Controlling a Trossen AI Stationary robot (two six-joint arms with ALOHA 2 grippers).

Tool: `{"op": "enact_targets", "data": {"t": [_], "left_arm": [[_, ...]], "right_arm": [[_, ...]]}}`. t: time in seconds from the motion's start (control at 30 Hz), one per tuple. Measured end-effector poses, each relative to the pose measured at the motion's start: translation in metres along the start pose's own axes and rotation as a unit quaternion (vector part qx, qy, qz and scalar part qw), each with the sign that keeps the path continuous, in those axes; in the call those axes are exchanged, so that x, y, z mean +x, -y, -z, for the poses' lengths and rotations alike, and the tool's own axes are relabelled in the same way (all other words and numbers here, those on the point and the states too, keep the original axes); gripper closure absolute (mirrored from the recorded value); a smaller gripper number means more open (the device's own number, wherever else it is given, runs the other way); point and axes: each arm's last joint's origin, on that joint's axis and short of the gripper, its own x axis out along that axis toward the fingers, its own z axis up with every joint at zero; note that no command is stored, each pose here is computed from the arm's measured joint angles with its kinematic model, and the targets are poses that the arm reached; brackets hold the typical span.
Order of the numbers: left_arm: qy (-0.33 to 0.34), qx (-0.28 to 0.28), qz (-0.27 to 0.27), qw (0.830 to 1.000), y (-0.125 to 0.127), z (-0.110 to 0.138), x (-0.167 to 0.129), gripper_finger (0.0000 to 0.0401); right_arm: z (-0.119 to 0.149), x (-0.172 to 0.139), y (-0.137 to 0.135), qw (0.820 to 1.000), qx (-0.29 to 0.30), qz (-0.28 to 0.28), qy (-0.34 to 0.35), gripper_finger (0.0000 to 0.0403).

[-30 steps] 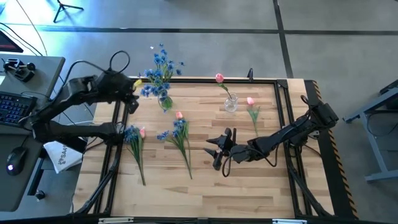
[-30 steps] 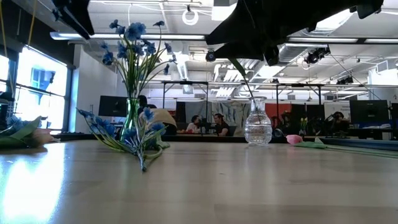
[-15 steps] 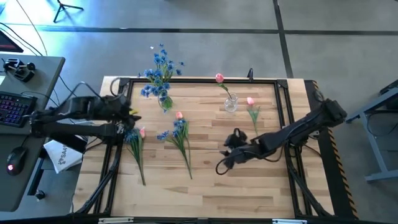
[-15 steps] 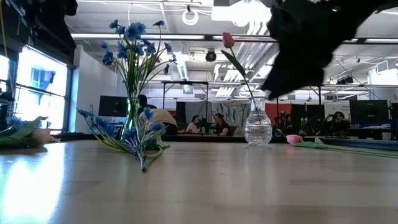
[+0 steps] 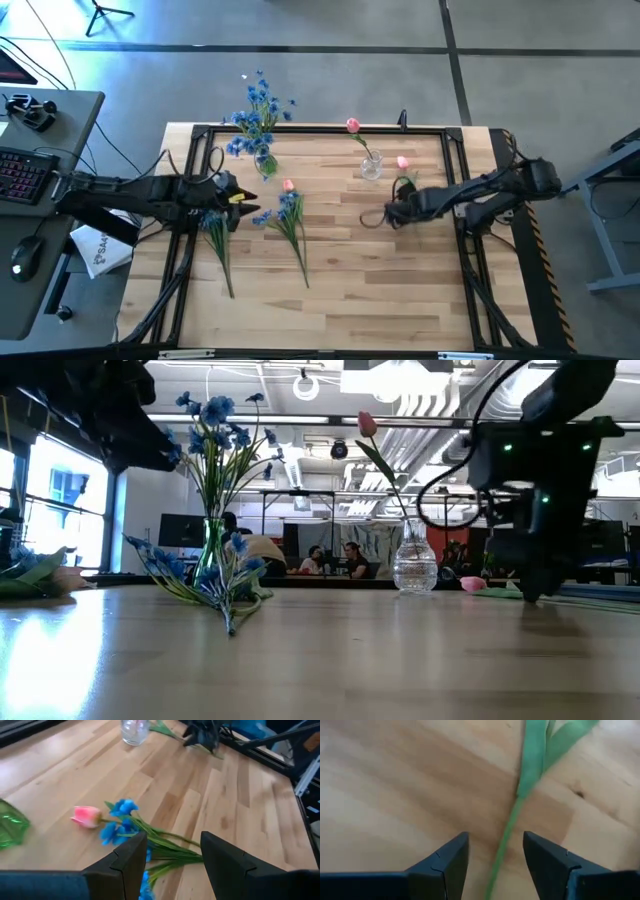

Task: Sort flowers into vase by color
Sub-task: Put the top pink flower into the transparent vase

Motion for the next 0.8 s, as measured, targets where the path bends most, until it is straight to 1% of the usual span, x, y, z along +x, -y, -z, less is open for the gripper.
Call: {"op": "enact_targets", "data": {"t": [0.1,0.2,0.3,0.47,0.5,0.63,0.73,0.8], "left_arm": [[0.007,0.003,0.013,1.000,0.002,0.005,0.006,0.0227],[0.014,0.004,0.023,1.000,0.003,0.010,0.011,0.0227],[0.015,0.006,0.022,1.000,0.003,0.013,0.013,0.0227],[0.010,0.013,0.016,1.000,0.006,0.015,0.016,0.0226],[0.008,0.015,0.016,1.000,0.007,0.015,0.017,0.0226],[-0.003,0.024,0.019,1.000,0.010,0.018,0.019,0.0226],[-0.007,0.030,0.017,0.999,0.012,0.020,0.020,0.0226],[-0.007,0.034,0.012,0.999,0.013,0.021,0.021,0.0226]], "right_arm": [[-0.014,0.010,0.008,1.000,0.016,-0.007,-0.012,0.0221],[-0.026,0.014,0.013,1.000,0.011,-0.014,-0.011,0.0239],[-0.033,0.018,0.016,1.000,0.008,-0.025,-0.008,0.0282],[-0.034,0.029,0.026,0.998,0.026,-0.050,-0.042,0.0379],[-0.033,0.030,0.027,0.997,0.027,-0.054,-0.046,0.0390],[-0.027,0.025,0.022,0.997,0.020,-0.057,-0.040,0.0395],[-0.019,0.012,0.017,0.997,0.024,-0.068,-0.042,0.0400],[-0.011,0.000,0.016,0.995,0.031,-0.079,-0.061,0.0400]]}}
